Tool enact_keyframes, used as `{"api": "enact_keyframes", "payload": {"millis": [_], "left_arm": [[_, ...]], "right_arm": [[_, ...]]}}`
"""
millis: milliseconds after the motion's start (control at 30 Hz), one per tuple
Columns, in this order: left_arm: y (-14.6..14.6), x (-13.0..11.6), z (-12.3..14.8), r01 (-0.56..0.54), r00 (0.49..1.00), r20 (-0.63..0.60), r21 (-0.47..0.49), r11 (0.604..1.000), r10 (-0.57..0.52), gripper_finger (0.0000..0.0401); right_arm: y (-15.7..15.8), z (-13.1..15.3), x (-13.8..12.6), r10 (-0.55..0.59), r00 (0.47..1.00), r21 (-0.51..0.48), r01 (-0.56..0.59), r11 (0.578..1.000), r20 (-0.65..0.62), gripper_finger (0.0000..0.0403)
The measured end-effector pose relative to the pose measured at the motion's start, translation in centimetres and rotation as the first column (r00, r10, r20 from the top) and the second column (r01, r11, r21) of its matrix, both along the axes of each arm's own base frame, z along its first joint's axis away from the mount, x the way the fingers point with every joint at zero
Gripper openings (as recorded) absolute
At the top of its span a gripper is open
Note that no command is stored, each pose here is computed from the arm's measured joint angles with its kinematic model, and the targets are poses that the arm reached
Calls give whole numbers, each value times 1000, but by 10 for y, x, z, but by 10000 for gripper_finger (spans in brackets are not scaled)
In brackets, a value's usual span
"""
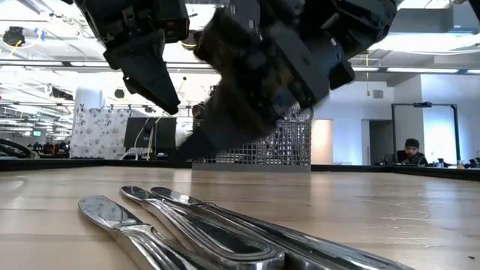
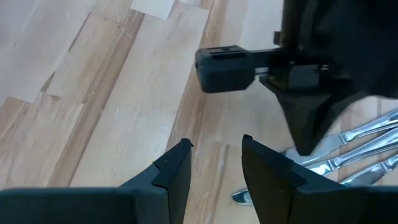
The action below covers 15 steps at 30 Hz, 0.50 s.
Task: Sort silverware
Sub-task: Put the silver table knife into the gray organizer
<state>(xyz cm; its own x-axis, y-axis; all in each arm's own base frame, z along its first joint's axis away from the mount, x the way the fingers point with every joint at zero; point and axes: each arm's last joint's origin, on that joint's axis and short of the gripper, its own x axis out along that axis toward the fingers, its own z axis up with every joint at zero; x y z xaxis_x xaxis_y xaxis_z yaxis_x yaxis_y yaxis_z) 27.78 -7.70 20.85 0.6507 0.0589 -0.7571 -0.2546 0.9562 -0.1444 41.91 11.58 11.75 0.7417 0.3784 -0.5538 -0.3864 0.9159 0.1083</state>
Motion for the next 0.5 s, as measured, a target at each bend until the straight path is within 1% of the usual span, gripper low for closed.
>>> {"api": "enact_keyframes", "payload": {"millis": [67,300,367,467,500], "left_arm": [[0,0,0,0,1000,0,0,1000,0,125],[0,0,0,-10,1000,1,-8,1000,10,125],[0,0,0,-12,1000,1,-9,1000,12,125],[0,0,0,-17,1000,1,-13,1000,17,125],[0,0,0,-18,1000,3,-14,1000,18,125]], "right_arm": [[5,4,1,5,1000,14,-5,1000,23,0],[8,2,-1,16,1000,14,-16,1000,17,0],[9,-5,2,6,1000,32,-7,999,22,0],[14,-25,2,-3,1000,49,4,999,-24,0],[14,-26,2,-5,1000,51,6,999,-19,0]]}}
